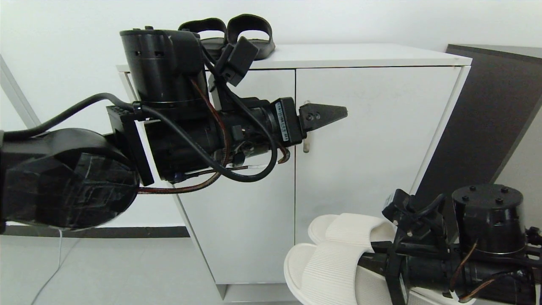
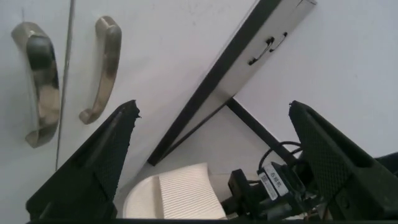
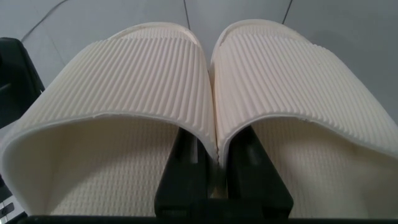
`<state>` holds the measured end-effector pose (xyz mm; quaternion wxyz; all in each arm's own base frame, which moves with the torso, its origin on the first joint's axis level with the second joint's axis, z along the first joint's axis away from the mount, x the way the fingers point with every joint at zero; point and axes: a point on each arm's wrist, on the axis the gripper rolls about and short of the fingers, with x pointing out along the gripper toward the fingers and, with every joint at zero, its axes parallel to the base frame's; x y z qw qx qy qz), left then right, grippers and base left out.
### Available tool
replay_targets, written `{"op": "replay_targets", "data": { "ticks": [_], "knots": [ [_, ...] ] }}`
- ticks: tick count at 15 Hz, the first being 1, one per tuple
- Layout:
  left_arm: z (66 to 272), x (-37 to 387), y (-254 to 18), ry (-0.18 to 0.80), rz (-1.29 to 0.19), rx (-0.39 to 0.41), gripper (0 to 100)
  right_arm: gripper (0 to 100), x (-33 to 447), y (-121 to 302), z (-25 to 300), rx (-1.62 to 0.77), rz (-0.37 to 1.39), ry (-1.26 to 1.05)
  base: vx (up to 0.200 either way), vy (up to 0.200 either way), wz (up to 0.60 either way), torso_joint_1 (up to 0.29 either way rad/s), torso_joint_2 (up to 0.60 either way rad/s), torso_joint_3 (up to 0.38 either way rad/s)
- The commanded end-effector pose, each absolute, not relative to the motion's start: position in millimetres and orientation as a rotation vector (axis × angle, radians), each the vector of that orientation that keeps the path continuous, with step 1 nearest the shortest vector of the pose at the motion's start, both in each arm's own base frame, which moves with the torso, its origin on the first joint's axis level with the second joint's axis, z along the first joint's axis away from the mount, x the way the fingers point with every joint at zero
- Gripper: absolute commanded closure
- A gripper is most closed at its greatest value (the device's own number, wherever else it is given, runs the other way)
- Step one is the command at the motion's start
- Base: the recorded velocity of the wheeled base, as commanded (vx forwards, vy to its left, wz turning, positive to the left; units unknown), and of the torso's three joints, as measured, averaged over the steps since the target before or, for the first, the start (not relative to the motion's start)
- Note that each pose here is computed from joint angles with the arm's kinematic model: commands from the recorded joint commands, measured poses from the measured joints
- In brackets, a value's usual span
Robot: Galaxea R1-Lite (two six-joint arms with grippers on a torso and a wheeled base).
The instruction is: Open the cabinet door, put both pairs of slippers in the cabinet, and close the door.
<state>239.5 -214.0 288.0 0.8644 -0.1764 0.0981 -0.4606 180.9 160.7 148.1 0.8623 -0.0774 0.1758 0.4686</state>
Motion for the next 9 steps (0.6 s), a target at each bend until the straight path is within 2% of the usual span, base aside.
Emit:
{"op": "replay_targets", "data": {
  "ticks": [1,6,9],
  "knots": [
    [289,240,-216,0.193,-0.953,-0.358,0,100,181,161,147,-0.164,0.983,0.372,0.000,0.000,0.00,0.000,0.00,0.000],
    [276,253,-224,0.193,-0.848,-0.327,0,100,177,163,147,-0.198,1.002,0.357,0.000,0.000,0.00,0.000,0.00,0.000],
    [275,258,-227,0.192,-0.841,-0.324,0,100,177,164,146,-0.199,1.000,0.361,0.000,0.000,0.00,0.000,0.00,0.000]
  ]
}}
